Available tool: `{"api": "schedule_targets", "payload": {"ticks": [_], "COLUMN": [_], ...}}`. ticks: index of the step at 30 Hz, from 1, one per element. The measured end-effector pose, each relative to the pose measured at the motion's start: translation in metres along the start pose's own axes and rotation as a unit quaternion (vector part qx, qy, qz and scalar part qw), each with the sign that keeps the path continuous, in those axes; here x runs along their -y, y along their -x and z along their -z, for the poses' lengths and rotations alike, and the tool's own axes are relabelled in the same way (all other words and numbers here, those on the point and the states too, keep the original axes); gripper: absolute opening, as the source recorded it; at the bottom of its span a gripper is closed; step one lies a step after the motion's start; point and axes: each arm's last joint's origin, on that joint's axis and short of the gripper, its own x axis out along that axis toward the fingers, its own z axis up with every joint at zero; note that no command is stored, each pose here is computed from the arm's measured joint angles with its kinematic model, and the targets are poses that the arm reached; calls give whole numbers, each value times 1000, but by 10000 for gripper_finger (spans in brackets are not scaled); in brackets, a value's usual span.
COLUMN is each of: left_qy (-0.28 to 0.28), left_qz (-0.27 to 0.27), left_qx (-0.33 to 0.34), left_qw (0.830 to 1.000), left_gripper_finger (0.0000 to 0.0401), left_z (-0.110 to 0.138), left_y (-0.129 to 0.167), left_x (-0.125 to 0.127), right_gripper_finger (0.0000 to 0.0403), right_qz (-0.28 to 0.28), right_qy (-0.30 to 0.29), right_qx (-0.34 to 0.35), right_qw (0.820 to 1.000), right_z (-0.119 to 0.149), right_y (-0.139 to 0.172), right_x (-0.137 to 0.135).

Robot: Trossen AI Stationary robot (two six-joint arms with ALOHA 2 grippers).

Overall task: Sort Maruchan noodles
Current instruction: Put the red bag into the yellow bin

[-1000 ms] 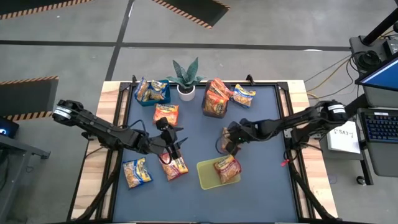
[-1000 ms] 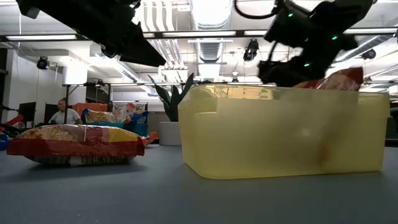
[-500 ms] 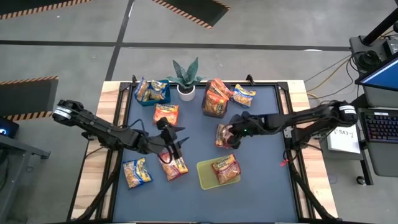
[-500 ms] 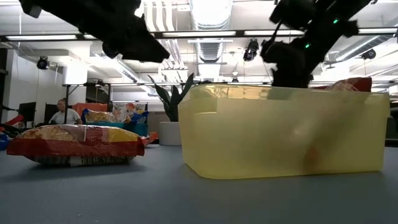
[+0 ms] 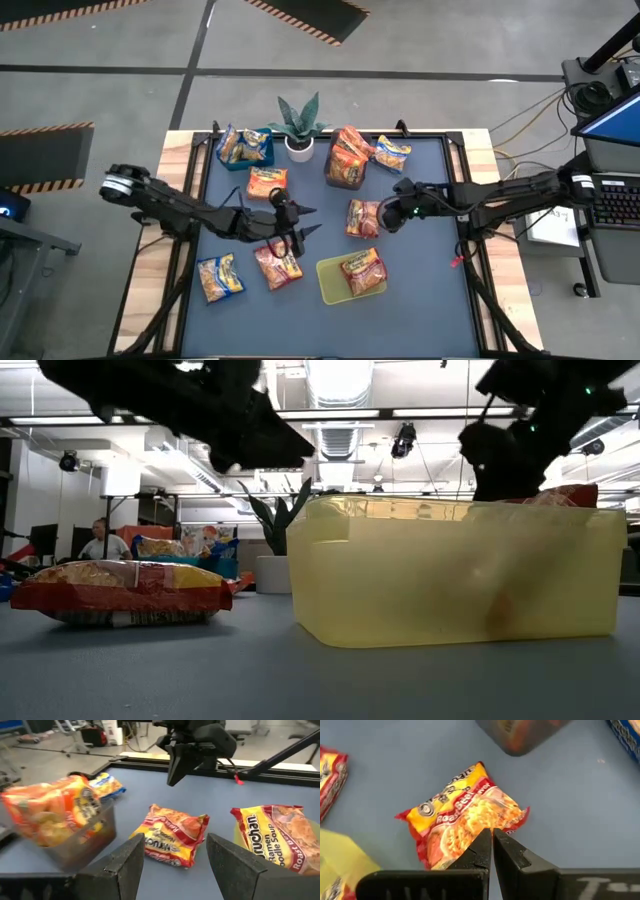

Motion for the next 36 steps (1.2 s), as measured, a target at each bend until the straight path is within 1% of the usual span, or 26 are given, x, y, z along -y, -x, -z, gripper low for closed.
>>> {"api": "schedule_targets", "payload": {"ticks": [5,8,12,14,17,22,27,31,36], "left_qy": [16,17,16,5,-5,-3,-4,-5,-5], "left_qz": [37,39,48,51,42,32,37,37,31], "left_qx": [7,-3,-16,-22,-32,-49,-57,-63,-70], "left_qw": [999,999,999,998,999,998,998,997,997], "left_gripper_finger": [196,195,188,180,161,114,64,36,15], "left_z": [13,19,22,25,30,41,48,54,59], "left_y": [-25,-41,-65,-77,-94,-112,-125,-136,-142], "left_x": [-8,-13,-17,-19,-23,-33,-31,-28,-31], "right_gripper_finger": [9,9,9,9,9,9,12,33,87], "right_qz": [-23,-25,-27,-27,-32,-36,-41,-44,-70], "right_qy": [-44,-69,-79,-78,-78,-79,-85,-112,-126], "right_qx": [19,16,18,19,23,27,31,30,0], "right_qw": [999,997,996,996,996,996,995,992,990], "right_z": [16,23,24,23,20,16,13,12,13], "right_y": [-15,-19,-20,-20,-18,-17,-15,-15,-14], "right_x": [10,15,16,15,13,10,7,6,4]}}
